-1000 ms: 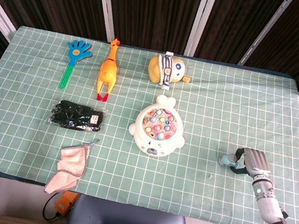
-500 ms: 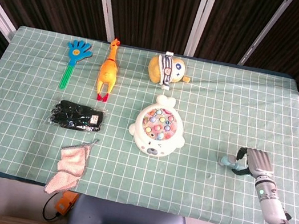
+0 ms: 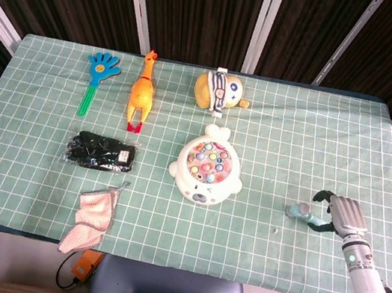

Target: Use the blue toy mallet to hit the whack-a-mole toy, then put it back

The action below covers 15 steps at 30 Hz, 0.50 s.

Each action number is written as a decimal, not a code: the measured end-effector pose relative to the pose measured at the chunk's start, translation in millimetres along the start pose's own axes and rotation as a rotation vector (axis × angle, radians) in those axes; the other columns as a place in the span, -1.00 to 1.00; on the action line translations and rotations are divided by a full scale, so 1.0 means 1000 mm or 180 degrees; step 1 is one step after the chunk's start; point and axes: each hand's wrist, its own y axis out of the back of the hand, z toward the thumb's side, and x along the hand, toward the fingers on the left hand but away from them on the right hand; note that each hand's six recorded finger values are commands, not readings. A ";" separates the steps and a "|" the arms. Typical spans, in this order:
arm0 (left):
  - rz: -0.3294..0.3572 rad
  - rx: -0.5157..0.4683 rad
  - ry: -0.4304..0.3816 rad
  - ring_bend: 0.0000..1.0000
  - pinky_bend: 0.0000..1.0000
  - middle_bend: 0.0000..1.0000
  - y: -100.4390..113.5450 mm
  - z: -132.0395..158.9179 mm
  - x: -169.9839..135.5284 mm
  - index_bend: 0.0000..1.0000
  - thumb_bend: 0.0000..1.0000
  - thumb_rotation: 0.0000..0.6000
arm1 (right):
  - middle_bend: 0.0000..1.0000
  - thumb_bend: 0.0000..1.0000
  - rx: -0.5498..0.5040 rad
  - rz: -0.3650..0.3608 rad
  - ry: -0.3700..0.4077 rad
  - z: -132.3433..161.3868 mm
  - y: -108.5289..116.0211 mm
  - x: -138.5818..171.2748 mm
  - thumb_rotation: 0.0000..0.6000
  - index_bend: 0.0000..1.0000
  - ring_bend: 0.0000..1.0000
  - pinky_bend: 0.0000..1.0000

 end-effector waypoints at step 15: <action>0.0157 0.0008 -0.0044 -1.00 -1.00 -0.99 0.002 0.002 0.003 -0.98 -0.21 1.00 | -1.00 -0.78 0.0530 -0.1349 0.0629 0.046 0.022 0.140 1.00 -1.00 -1.00 -0.59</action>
